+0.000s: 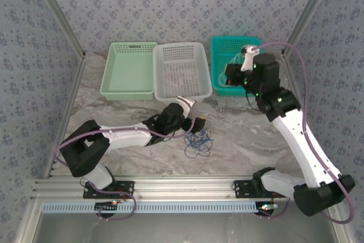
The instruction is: Untangle the cables
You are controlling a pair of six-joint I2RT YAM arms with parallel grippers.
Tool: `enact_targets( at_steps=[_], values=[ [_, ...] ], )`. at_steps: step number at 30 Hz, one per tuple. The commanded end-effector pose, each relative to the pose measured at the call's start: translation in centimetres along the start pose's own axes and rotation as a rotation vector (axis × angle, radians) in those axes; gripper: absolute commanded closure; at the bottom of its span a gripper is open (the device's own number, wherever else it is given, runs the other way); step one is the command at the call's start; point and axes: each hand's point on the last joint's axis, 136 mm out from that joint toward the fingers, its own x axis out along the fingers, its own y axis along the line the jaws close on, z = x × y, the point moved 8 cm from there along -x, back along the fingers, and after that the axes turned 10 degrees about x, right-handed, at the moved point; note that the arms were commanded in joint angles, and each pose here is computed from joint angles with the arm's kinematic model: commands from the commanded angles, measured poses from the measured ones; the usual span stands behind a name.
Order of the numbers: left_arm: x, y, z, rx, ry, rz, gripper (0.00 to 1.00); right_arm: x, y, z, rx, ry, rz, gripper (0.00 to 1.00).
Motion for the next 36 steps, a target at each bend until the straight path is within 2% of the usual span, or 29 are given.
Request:
enact_targets(
  at_steps=[1, 7, 13, 16, 17, 19, 21, 25, 29, 33, 36],
  values=[
    [0.2, -0.4, 0.3, -0.019, 0.002, -0.01, 0.01, 2.7, -2.5, 1.2, -0.033, 0.051, -0.002, 1.0],
    [0.2, -0.5, -0.2, -0.015, 0.02, -0.007, 0.01, 9.5, -7.9, 3.3, 0.036, 0.093, -0.034, 1.0],
    [-0.6, -0.2, -0.4, -0.026, 0.022, 0.02, 0.0, 14.8, -12.2, 2.9, 0.096, 0.152, -0.107, 1.0],
    [-1.1, 0.1, -0.6, -0.034, 0.026, 0.04, 0.0, 16.6, -14.0, 2.0, 0.138, 0.191, -0.146, 0.93],
    [-1.2, 0.2, -0.6, -0.039, 0.026, 0.049, 0.0, 17.1, -14.5, 1.7, 0.152, 0.213, -0.157, 0.85],
    [-1.5, 0.5, -0.8, -0.052, 0.037, 0.078, 0.01, 17.8, -15.1, 1.1, 0.16, 0.262, -0.168, 0.45],
    [-1.8, 1.0, -0.9, -0.076, 0.046, 0.124, 0.01, 17.7, -15.1, 0.6, 0.153, 0.29, -0.163, 0.31],
    [-2.7, 1.8, -0.7, -0.149, 0.031, 0.154, 0.01, 16.1, -13.3, 0.3, 0.126, 0.292, -0.102, 0.28],
    [-3.7, 2.9, -0.6, -0.218, 0.025, 0.182, 0.01, 13.6, -10.7, -1.0, 0.053, 0.308, -0.047, 0.3],
    [-5.5, 5.2, -0.9, -0.314, -0.004, 0.23, 0.01, 11.7, -7.3, -5.5, -0.093, 0.427, 0.003, 0.34],
    [-7.1, 6.3, -0.9, -0.315, -0.025, 0.264, 0.01, 11.2, -4.8, -10.1, -0.198, 0.551, 0.039, 0.36]
  ],
)
